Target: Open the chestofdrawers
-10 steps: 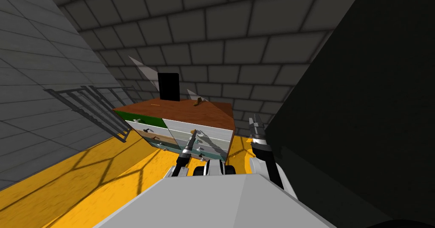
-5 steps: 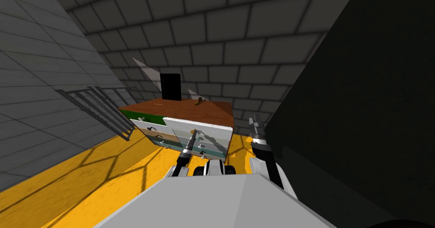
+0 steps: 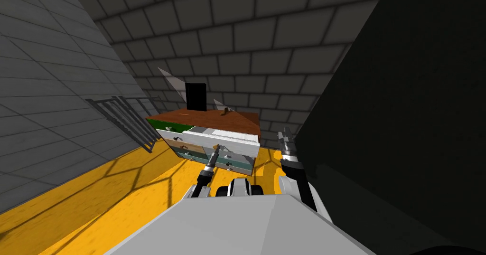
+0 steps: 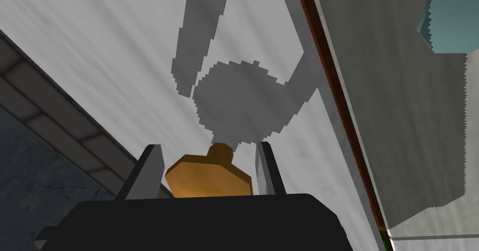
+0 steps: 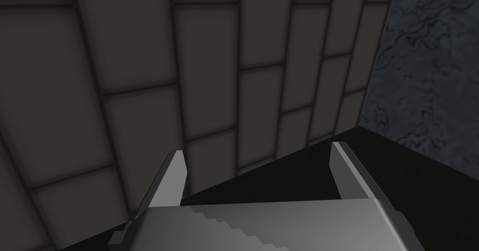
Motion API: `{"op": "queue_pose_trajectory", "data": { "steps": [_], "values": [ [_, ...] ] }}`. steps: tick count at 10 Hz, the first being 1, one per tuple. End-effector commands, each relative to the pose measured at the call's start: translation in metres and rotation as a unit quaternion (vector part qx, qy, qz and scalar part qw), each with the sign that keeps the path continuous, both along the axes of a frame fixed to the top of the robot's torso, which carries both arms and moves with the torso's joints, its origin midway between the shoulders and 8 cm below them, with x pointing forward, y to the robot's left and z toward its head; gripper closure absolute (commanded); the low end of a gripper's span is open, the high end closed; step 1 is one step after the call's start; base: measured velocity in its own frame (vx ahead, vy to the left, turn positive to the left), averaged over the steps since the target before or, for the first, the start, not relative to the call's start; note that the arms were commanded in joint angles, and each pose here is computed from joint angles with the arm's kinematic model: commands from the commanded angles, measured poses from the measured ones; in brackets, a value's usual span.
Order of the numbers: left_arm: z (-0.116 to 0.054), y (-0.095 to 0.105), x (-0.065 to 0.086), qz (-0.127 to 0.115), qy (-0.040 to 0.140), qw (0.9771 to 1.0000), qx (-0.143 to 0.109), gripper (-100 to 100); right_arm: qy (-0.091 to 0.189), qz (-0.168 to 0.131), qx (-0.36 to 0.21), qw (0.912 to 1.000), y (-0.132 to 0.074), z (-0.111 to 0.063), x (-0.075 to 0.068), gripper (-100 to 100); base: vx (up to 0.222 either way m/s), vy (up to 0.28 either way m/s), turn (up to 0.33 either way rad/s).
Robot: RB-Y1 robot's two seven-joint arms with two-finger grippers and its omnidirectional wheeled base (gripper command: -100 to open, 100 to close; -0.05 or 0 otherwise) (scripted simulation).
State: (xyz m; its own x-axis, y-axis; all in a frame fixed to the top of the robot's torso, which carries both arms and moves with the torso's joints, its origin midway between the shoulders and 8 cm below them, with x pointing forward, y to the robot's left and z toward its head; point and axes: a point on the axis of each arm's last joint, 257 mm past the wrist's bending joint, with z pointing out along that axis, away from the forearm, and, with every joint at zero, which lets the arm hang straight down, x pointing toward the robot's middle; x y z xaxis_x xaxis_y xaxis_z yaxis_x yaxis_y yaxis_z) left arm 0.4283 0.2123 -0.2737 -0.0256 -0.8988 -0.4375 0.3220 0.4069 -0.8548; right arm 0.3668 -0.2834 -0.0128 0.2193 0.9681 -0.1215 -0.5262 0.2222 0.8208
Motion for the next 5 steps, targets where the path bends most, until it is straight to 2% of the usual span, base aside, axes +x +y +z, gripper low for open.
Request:
{"op": "queue_pose_trajectory", "data": {
  "steps": [1, 2, 5],
  "values": [
    [-0.0064, 0.0034, -0.0035, 0.0, 0.011, 0.9999, 0.001, 100, 0.0, 0.0, 0.0, 1.0, 0.0, 0.0, 0.0, 0, -0.217, 0.022, 0.039],
    [-0.0001, 0.0003, -0.0002, -0.002, 0.003, 1.0, 0.0, 100, 0.0, 0.0, 0.0, 1.0, 0.0, 0.0, 0.0, 0, -0.106, 0.004, 0.01],
    [-0.0044, 0.0019, -0.0068, -0.004, 0.009, 1.0, 0.001, 100, 0.0, 0.0, 0.0, 1.0, 0.0, 0.0, 0.0, 0, -0.165, 0.039, 0.022]
  ]
}}
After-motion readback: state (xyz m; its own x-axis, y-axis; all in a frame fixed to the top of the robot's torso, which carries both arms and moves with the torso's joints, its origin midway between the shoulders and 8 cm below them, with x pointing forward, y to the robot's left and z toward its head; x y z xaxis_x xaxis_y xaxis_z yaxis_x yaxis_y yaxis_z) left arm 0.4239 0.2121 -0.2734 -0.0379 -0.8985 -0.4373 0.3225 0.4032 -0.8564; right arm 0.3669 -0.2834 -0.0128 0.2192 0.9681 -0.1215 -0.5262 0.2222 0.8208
